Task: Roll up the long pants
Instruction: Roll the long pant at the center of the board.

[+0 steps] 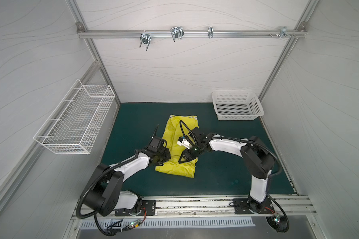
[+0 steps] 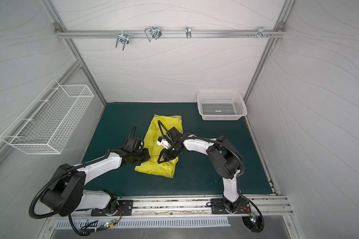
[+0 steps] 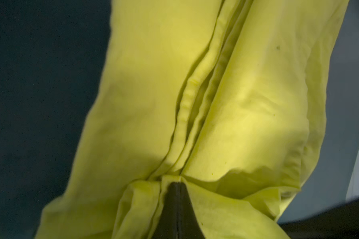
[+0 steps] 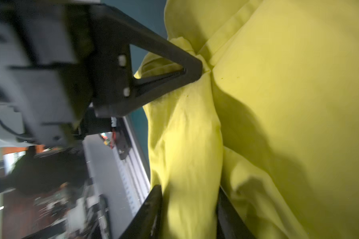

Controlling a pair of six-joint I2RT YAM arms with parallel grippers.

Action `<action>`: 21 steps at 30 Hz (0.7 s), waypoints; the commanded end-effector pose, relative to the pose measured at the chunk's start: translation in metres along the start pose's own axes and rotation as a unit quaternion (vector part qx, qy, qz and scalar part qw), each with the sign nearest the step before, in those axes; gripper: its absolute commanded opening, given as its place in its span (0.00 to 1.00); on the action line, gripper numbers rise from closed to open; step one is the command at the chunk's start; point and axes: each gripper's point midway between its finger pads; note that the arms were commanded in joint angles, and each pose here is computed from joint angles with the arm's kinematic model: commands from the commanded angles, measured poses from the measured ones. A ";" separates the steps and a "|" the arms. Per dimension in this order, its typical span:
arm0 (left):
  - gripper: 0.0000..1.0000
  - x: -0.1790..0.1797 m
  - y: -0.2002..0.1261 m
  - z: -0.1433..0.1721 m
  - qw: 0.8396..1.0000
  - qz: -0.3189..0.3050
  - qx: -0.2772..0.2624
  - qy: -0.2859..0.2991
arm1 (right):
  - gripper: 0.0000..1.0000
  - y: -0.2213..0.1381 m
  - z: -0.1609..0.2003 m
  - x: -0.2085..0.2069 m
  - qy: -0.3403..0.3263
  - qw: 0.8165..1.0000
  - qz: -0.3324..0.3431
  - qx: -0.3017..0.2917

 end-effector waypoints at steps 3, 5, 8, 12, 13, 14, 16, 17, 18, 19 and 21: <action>0.00 -0.003 0.011 -0.020 1.000 0.005 -0.016 0.017 | 0.70 -0.032 0.007 0.000 -0.270 0.907 0.290 -0.139; 0.00 -0.004 0.016 -0.022 1.000 0.016 -0.016 0.016 | 0.73 -0.030 0.017 0.002 -0.290 0.897 0.300 -0.143; 0.00 -0.006 0.022 -0.024 0.999 0.033 -0.013 0.014 | 0.77 -0.026 0.035 0.008 -0.322 0.886 0.300 -0.149; 0.00 -0.008 0.031 -0.021 0.999 0.043 0.007 0.023 | 0.84 -0.021 0.051 0.028 -0.424 0.822 0.333 -0.182; 0.00 -0.008 0.033 -0.020 0.999 0.045 0.010 0.022 | 0.84 -0.019 0.052 0.026 -0.433 0.813 0.344 -0.185; 0.00 -0.009 0.035 -0.020 0.998 0.053 0.011 0.020 | 0.85 -0.015 0.052 0.023 -0.445 0.801 0.355 -0.185; 0.00 -0.009 0.039 -0.018 0.998 0.065 0.012 0.016 | 0.85 -0.009 0.049 0.020 -0.458 0.787 0.368 -0.190; 0.00 -0.009 0.040 -0.018 0.998 0.068 0.014 0.015 | 0.86 -0.006 0.048 0.020 -0.464 0.781 0.373 -0.191; 0.00 -0.008 0.041 -0.017 0.997 0.068 0.017 0.014 | 0.86 -0.002 0.049 0.021 -0.469 0.779 0.371 -0.188; 0.00 -0.008 0.042 -0.017 0.997 0.069 0.019 0.014 | 0.86 -0.001 0.048 0.023 -0.469 0.776 0.376 -0.193; 0.00 -0.006 0.044 -0.015 0.997 0.071 0.024 0.012 | 0.86 0.004 0.050 0.030 -0.482 0.766 0.376 -0.198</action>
Point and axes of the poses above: each gripper's point midway between its finger pads, its own y axis out along the fingers, its own x axis along the line the jaws close on, z = x × y, and after that the axes turned 13 degrees about y, right-handed
